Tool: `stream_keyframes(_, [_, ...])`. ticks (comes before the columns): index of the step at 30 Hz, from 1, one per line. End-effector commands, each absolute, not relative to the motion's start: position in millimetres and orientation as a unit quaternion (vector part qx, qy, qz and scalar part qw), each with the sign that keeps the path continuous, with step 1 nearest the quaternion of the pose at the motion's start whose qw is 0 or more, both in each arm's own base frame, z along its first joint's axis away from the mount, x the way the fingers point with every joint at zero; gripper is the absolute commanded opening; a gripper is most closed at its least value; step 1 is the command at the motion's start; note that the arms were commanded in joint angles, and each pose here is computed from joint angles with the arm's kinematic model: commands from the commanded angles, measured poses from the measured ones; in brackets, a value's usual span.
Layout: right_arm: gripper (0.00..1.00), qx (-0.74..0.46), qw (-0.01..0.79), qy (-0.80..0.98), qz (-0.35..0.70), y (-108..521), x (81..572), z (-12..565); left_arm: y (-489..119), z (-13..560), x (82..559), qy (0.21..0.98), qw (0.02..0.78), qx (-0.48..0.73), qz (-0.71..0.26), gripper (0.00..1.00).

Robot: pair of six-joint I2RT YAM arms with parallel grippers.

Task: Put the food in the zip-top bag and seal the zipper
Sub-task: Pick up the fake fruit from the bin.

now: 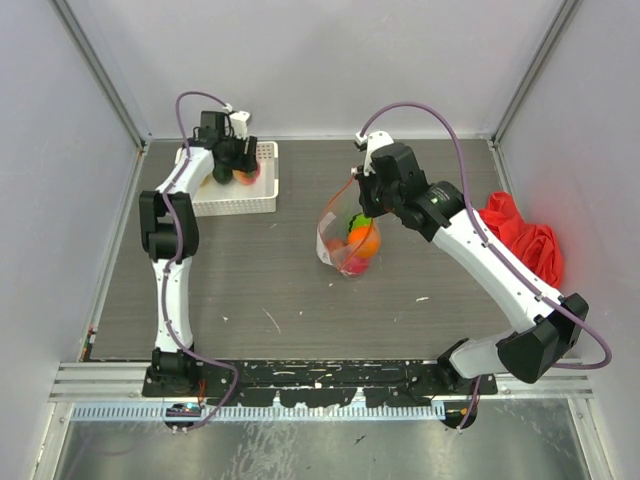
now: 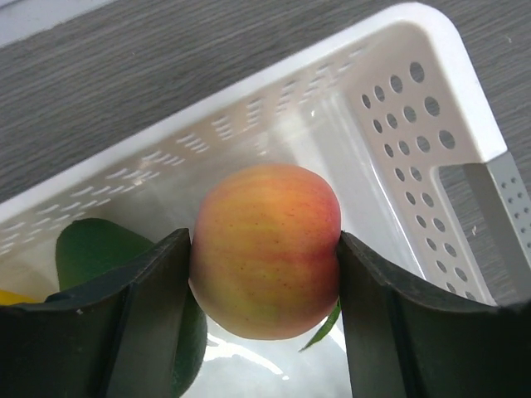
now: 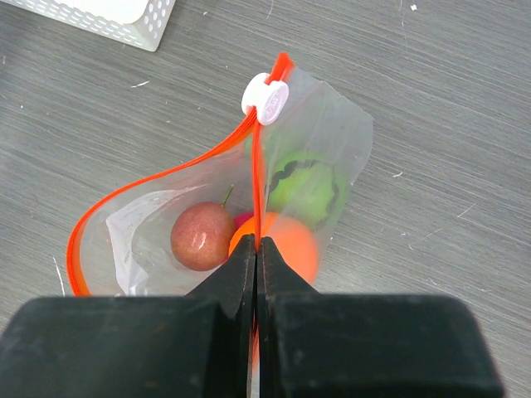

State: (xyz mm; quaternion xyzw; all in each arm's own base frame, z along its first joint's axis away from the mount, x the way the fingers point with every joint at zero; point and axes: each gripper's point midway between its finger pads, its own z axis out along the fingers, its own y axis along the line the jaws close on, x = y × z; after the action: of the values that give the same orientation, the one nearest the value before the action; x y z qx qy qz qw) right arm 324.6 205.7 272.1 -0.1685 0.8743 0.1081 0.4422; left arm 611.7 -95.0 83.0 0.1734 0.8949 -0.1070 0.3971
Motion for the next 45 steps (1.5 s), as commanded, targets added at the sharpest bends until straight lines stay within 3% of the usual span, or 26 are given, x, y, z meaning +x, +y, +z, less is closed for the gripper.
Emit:
stream_keyframes(1, [0.01,-0.167,0.480,0.852,0.123,209.6,328.5,305.4,-101.5,130.6,606.6,0.873,0.433,0.182,-0.129,0.47])
stream_keyframes(8, [0.01,-0.166,0.483,0.851,0.122,207.9,327.5,308.5,-104.2,157.5,588.6,0.871,0.442,0.153,-0.147,0.38])
stream_keyframes(21, [0.01,-0.166,0.489,0.850,0.109,206.5,333.8,307.2,-115.5,241.9,517.8,0.834,0.508,0.060,-0.207,0.34])
stream_keyframes(45, [0.01,-0.159,0.490,0.851,0.097,202.3,335.6,307.2,-226.0,343.8,367.1,0.767,0.544,0.118,-0.319,0.32])
